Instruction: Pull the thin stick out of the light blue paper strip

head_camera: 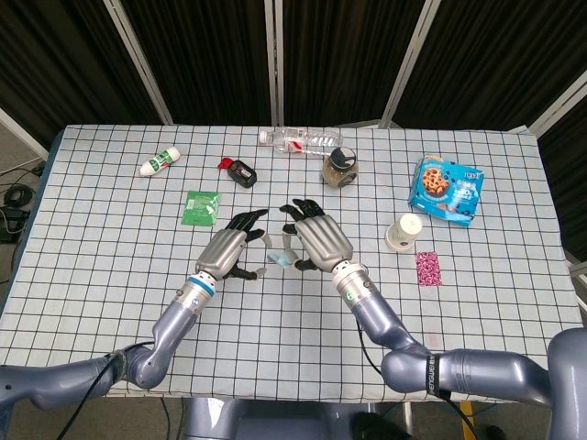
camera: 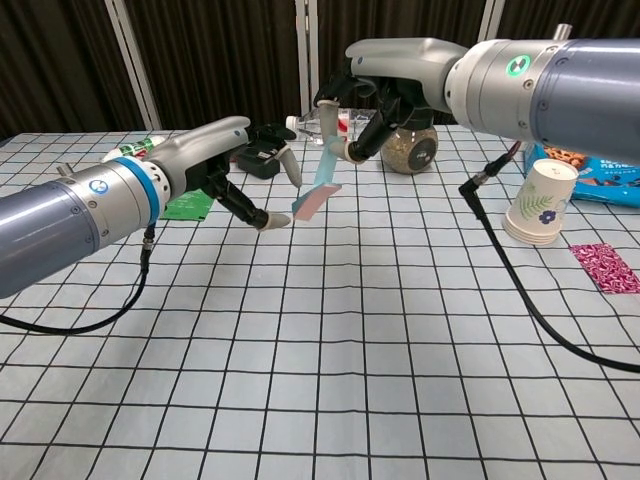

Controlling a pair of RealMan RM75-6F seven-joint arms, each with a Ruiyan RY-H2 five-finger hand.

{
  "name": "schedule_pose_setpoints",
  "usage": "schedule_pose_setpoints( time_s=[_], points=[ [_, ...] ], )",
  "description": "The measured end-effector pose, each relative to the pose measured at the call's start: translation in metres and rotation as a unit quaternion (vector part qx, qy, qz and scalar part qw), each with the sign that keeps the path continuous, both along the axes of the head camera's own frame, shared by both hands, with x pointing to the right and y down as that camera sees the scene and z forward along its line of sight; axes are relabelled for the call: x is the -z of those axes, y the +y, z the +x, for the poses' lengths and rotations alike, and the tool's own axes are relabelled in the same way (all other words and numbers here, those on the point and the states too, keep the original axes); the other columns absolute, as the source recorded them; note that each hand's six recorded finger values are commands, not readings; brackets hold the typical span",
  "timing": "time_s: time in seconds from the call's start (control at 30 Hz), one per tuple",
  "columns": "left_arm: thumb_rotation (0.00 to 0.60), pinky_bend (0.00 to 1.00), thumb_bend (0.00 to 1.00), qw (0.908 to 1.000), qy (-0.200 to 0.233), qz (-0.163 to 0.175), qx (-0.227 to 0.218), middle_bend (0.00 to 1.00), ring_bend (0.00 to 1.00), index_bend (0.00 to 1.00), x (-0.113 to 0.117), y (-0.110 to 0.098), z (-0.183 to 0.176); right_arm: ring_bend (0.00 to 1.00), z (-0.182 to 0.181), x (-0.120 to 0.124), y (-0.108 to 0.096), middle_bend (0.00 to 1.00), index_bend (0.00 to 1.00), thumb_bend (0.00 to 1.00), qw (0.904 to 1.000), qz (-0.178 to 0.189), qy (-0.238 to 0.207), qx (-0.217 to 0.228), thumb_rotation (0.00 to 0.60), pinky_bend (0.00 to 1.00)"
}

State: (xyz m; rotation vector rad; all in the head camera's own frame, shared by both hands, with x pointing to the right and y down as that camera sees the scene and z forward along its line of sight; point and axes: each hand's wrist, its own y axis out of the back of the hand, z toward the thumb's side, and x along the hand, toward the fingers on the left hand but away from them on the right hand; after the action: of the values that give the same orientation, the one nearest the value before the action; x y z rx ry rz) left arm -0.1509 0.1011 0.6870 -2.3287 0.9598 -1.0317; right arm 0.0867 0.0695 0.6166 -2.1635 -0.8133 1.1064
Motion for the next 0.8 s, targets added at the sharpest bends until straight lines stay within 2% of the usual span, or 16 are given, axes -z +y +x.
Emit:
schedule_pose_setpoints(
  time_s=[0.1, 0.23, 0.8],
  points=[
    [0.600, 0.00, 0.28, 1.0000, -0.003, 0.002, -0.002, 0.00, 0.00, 0.44, 0.000, 0.001, 0.003, 0.00, -0.001, 0.002, 0.001, 0.14, 0.79, 0.43, 1.0000, 0.003, 0.002, 0.003, 0.600, 0.00],
    [0.600, 0.00, 0.28, 1.0000, -0.004, 0.001, 0.001, 0.00, 0.00, 0.52, -0.001, 0.003, 0.006, 0.00, 0.000, 0.002, 0.001, 0.14, 0.79, 0.43, 1.0000, 0.002, 0.002, 0.001, 0.600, 0.00],
    [0.600, 0.00, 0.32, 1.0000, -0.002, 0.001, 0.006, 0.00, 0.00, 0.53, 0.002, 0.006, 0.016, 0.00, 0.000, 0.003, 0.004, 0.15, 0.79, 0.43, 1.0000, 0.001, -0.006, 0.004, 0.600, 0.00]
  ],
)
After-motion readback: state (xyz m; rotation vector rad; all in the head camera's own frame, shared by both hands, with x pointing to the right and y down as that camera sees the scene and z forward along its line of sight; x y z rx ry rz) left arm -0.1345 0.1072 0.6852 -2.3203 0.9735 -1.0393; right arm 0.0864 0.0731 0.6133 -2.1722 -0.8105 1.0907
